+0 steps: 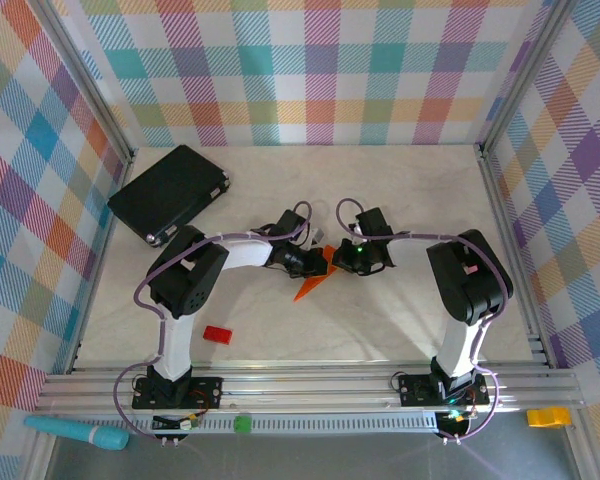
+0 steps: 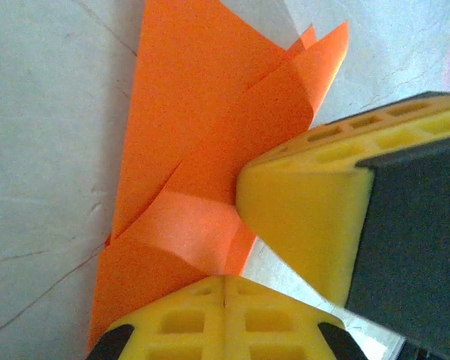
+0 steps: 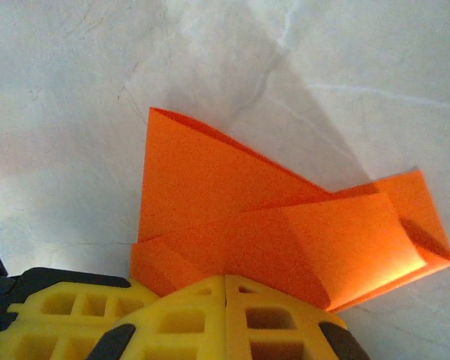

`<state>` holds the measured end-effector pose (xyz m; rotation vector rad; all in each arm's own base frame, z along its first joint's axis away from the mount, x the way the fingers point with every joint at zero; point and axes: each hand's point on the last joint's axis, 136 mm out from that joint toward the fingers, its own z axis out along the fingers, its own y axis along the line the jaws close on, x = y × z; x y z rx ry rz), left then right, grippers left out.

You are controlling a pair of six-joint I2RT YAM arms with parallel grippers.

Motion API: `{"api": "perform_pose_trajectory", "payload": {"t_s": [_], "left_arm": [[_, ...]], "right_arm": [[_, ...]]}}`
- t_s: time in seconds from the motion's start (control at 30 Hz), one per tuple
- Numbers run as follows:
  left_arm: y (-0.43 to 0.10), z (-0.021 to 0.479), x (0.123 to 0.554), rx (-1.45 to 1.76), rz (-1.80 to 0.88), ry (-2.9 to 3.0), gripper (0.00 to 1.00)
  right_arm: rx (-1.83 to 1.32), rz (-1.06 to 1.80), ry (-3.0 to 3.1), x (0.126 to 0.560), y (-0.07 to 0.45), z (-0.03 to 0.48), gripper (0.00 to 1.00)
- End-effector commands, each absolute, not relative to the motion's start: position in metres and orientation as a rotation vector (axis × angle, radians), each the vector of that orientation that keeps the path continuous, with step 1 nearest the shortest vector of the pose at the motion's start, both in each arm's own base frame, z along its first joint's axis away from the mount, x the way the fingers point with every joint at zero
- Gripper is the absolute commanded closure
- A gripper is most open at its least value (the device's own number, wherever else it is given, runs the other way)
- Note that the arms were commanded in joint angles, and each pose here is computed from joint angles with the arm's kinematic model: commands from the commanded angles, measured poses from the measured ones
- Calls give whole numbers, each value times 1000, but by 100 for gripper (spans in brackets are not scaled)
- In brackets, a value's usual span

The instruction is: Fold a paper plane with a square sheet of paper (pick it up from the middle)

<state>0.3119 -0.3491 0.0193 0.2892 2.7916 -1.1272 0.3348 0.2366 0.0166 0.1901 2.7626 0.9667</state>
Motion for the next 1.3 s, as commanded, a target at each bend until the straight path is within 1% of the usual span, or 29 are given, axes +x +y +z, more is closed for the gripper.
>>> {"api": "perform_pose_trajectory", "payload": {"t_s": [0.0,0.17,0.3,0.47,0.6,0.73,0.87,0.97,1.13,1.27], "left_arm": [[-308,-38,273,182,-886,3041,100],[-306,-41,270,179,-885,3050,100],[-308,-37,273,184,-891,3040,100],[-311,-33,278,180,-902,3021,100],[-315,-28,282,175,-921,3003,100],[-318,-23,285,173,-935,2986,100],[-321,-17,287,173,-957,2968,100],[-326,-5,289,186,-1007,2937,100],[-341,36,299,234,-1121,2813,100],[-355,58,306,270,-1224,2725,100]], "right_arm": [[321,869,2777,349,197,-11,98],[383,844,2743,372,174,-2,98],[401,801,2735,376,167,16,98],[356,863,2664,367,178,53,96],[306,1000,2678,351,206,58,96],[248,1059,2720,338,232,49,96],[248,1093,2750,338,242,37,96],[263,1039,2798,338,238,24,96],[299,877,2893,330,222,-3,97],[305,831,2937,327,218,-15,97]]}}
